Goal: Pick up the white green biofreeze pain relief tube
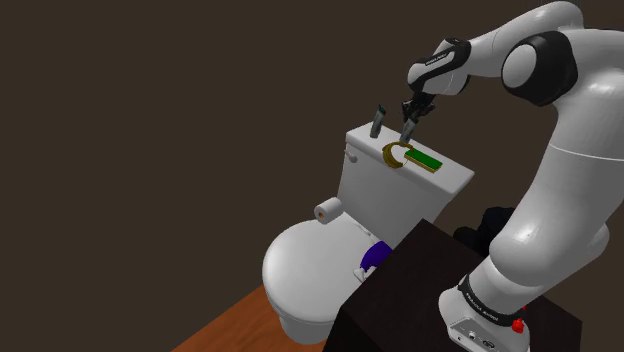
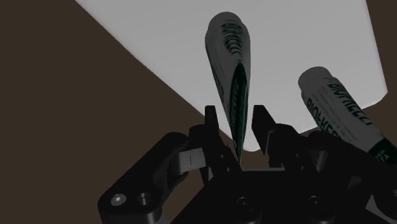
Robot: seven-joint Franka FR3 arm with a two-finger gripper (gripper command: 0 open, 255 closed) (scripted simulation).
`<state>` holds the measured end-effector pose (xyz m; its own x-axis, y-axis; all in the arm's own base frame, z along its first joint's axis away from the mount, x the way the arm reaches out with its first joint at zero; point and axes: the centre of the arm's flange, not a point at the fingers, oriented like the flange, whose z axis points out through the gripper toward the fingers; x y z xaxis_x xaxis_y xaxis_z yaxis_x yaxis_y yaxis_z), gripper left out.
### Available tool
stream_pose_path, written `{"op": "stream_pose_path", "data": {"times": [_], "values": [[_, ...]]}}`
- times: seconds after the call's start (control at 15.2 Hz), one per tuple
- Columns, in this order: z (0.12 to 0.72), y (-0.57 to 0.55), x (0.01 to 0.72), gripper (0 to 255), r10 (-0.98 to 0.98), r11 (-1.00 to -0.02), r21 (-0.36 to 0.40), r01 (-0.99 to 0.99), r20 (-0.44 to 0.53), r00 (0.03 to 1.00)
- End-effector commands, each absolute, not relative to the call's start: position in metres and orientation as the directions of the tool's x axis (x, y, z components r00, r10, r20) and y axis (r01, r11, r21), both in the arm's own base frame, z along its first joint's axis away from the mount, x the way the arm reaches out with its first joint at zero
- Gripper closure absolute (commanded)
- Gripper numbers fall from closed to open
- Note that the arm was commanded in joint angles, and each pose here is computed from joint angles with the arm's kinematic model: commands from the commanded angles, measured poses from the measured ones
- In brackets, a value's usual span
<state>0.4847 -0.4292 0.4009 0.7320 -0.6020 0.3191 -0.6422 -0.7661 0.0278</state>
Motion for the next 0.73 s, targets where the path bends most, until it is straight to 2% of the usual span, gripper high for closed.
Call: {"op": "stream_pose_path", "data": {"times": [0.0,0.66], "values": [[0.4,-0.429,0.485,255,-0.602,-0.766,0.028,-0.642,0.319,0.732],[0.417,-0.429,0.485,255,-0.602,-0.766,0.028,-0.642,0.319,0.732]]}}
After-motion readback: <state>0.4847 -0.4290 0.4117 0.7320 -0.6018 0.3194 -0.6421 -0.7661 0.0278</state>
